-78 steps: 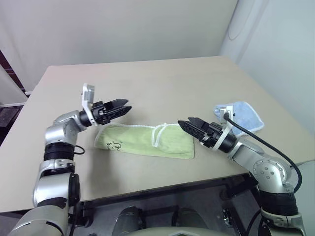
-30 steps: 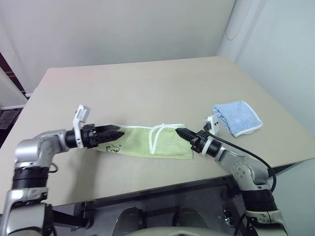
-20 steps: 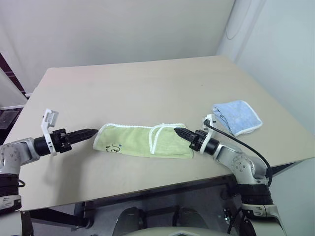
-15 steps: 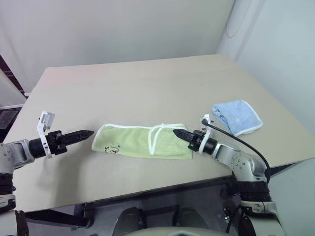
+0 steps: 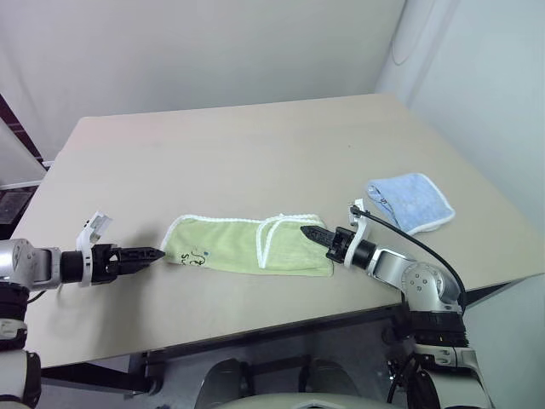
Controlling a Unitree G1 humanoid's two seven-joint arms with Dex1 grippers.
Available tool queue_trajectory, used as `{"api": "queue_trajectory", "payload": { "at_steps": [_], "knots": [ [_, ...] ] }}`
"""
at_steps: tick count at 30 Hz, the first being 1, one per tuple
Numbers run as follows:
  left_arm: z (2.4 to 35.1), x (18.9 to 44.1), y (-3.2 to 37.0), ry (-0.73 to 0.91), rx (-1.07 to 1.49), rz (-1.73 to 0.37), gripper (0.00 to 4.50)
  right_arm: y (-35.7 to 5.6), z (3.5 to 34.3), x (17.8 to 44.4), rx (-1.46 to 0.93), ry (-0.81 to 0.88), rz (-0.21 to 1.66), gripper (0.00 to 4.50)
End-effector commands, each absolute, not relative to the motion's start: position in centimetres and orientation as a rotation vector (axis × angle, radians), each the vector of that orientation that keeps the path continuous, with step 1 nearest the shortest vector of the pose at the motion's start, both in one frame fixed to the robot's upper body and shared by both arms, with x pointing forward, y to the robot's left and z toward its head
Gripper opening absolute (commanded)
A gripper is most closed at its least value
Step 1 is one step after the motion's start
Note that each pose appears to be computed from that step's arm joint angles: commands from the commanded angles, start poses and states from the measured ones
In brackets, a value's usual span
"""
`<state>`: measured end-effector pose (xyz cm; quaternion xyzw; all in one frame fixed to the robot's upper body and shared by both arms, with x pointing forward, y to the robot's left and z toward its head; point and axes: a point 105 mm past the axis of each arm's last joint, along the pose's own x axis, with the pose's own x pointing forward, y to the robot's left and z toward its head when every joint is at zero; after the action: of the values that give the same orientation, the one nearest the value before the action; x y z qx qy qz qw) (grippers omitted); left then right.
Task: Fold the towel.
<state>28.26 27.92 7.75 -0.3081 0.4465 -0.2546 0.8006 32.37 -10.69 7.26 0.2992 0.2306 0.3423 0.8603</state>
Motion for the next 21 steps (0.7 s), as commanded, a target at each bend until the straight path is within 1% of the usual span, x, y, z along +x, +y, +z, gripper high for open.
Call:
{"api": "queue_trajectory", "payload": {
  "at_steps": [1, 7, 13, 14, 16, 19, 21],
  "knots": [
    [7.8, 28.8, 25.3, 0.98, -0.731, -0.605, 4.46, -11.0, 8.4, 33.0, 0.623, 0.426, 0.704, 0.18],
    [7.7, 29.6, 23.4, 0.974, -0.779, -0.615, 4.46, -11.5, 8.3, 33.3, 0.611, 0.423, 0.677, 0.18],
    [8.1, 29.9, 23.3, 0.955, -0.78, -0.584, 4.46, -11.8, 7.8, 33.2, 0.587, 0.434, 0.646, 0.18],
    [8.1, 30.0, 23.4, 0.948, -0.781, -0.572, 4.08, -11.9, 7.7, 33.2, 0.586, 0.437, 0.642, 0.18],
    [8.2, 30.2, 23.8, 0.932, -0.79, -0.556, 3.59, -12.0, 7.6, 33.2, 0.587, 0.436, 0.634, 0.18],
    [8.2, 30.4, 24.1, 0.914, -0.794, -0.538, 2.54, -12.2, 7.6, 33.4, 0.589, 0.431, 0.619, 0.18],
    [8.1, 30.4, 24.1, 0.911, -0.792, -0.537, 1.74, -12.3, 7.6, 33.4, 0.59, 0.431, 0.614, 0.18]
  ]
}}
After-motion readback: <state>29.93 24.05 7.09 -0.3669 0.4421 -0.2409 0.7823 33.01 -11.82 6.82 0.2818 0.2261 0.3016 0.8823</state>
